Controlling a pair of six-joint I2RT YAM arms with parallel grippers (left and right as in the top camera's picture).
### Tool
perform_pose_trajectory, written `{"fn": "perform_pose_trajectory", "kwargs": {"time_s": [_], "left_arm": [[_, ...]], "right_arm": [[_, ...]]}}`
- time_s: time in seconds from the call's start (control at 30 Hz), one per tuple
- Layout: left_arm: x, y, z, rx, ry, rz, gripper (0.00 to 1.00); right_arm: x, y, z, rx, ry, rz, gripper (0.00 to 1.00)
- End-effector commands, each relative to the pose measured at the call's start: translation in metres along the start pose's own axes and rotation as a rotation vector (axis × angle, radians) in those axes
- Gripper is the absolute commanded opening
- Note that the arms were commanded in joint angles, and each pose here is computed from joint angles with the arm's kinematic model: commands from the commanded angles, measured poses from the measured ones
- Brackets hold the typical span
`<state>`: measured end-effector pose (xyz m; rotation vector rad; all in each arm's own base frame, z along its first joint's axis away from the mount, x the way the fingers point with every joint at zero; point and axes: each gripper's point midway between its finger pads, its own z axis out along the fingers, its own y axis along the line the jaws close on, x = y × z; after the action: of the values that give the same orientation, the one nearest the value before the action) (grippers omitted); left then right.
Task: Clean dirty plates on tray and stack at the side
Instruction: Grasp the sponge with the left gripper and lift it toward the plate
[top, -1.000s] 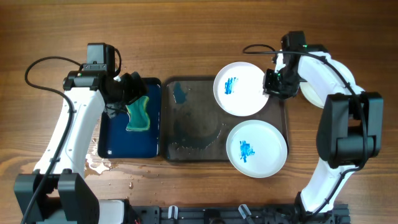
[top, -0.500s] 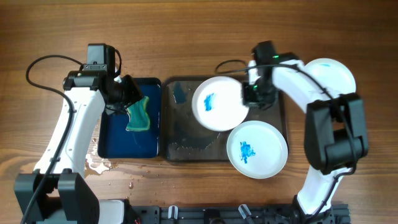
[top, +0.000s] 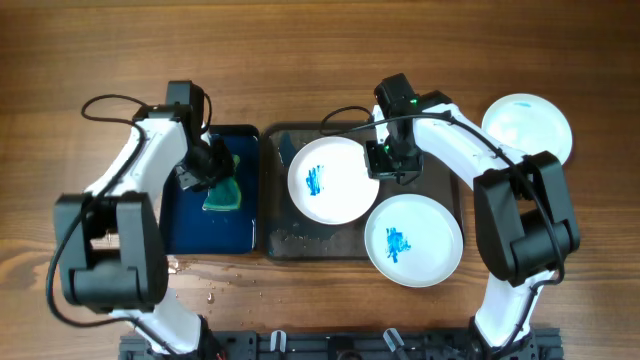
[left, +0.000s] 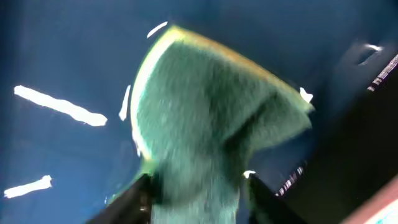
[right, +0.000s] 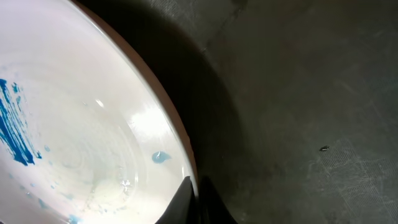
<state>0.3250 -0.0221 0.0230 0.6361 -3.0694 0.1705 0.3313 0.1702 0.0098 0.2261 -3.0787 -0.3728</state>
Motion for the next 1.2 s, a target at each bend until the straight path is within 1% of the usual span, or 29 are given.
{"fn": "perform_pose_trajectory", "kwargs": {"time_s": [0.0, 0.07, 0.1, 0.13, 0.23, 0.33, 0.4, 0.47, 0.5, 0.53, 0.57, 0.6, 0.67, 0.7, 0.83, 0.9, 0.97, 1.0, 1.03, 1.07, 1.1, 1.13, 1.17], "left_arm": [[-0.002, 0.004, 0.019, -0.028, 0.021, 0.063, 0.47], [-0.004, 0.003, 0.020, -0.025, 0.013, 0.067, 0.49], [-0.005, 0.002, 0.020, -0.023, 0.010, 0.086, 0.41], [-0.005, 0.002, 0.020, -0.022, 0.006, 0.091, 0.05], [-0.006, -0.001, 0.020, -0.003, 0.007, 0.091, 0.04], [-0.002, -0.014, 0.014, 0.072, 0.019, 0.077, 0.04], [-0.006, -0.018, -0.002, 0.093, -0.026, 0.063, 0.04], [-0.014, -0.018, -0.032, 0.080, -0.133, 0.079, 0.04], [-0.020, -0.011, -0.054, 0.021, -0.228, 0.091, 0.04], [-0.024, 0.000, -0.073, -0.071, -0.318, 0.075, 0.04], [-0.027, 0.007, -0.086, -0.134, -0.378, 0.063, 0.04], [-0.030, 0.015, -0.103, -0.241, -0.467, 0.065, 0.04], [-0.033, 0.019, -0.120, -0.375, -0.575, 0.056, 0.04], [-0.032, 0.013, -0.127, -0.436, -0.638, 0.059, 0.04], [-0.029, 0.003, -0.157, -0.574, -0.848, 0.015, 0.04], [-0.028, 0.004, -0.162, -0.593, -0.878, -0.004, 0.04], [-0.027, 0.004, -0.161, -0.588, -0.877, -0.007, 0.04], [-0.025, -0.001, -0.153, -0.549, -0.839, 0.003, 0.04], [-0.017, -0.012, -0.135, -0.454, -0.746, 0.027, 0.04], [-0.006, -0.029, -0.115, -0.328, -0.621, 0.075, 0.04], [0.014, -0.057, -0.093, -0.133, -0.445, 0.166, 0.04], [0.028, -0.075, -0.086, -0.009, -0.350, 0.209, 0.04], [0.037, -0.086, -0.083, 0.066, -0.293, 0.235, 0.04]], "right_arm": [[0.003, 0.002, -0.003, -0.008, 0.001, 0.014, 0.04], [0.003, 0.002, -0.003, -0.008, 0.002, 0.014, 0.05], [0.003, 0.002, -0.003, -0.009, 0.002, 0.014, 0.05], [0.003, 0.002, -0.003, -0.008, 0.001, 0.014, 0.04], [0.003, 0.002, -0.003, -0.008, 0.004, 0.015, 0.05], [0.005, 0.001, -0.003, -0.007, 0.008, 0.016, 0.04], [0.005, 0.001, -0.003, -0.006, 0.010, 0.015, 0.04], [0.005, 0.001, -0.003, -0.006, 0.011, 0.014, 0.04], [0.005, 0.001, -0.003, -0.006, 0.010, 0.014, 0.05], [0.004, 0.001, -0.003, -0.007, 0.008, 0.013, 0.04], [0.004, 0.001, -0.003, -0.007, 0.008, 0.014, 0.05], [0.004, 0.001, -0.003, -0.007, 0.008, 0.013, 0.05], [0.004, 0.001, -0.003, -0.007, 0.008, 0.014, 0.05], [0.004, 0.001, -0.003, -0.007, 0.008, 0.014, 0.04], [0.006, 0.001, -0.003, -0.006, 0.013, 0.015, 0.05], [0.006, 0.001, -0.003, -0.006, 0.012, 0.017, 0.04], [0.006, 0.001, -0.003, -0.006, 0.013, 0.017, 0.05], [0.006, 0.001, -0.003, -0.006, 0.013, 0.016, 0.04], [0.006, 0.002, -0.003, -0.011, 0.013, 0.016, 0.05], [0.006, 0.004, -0.003, -0.021, 0.014, 0.016, 0.04], [0.005, 0.004, -0.003, -0.022, 0.011, 0.016, 0.04], [0.004, 0.005, -0.003, -0.027, 0.008, 0.015, 0.05], [0.004, 0.008, -0.003, -0.047, 0.008, 0.014, 0.04]]}}
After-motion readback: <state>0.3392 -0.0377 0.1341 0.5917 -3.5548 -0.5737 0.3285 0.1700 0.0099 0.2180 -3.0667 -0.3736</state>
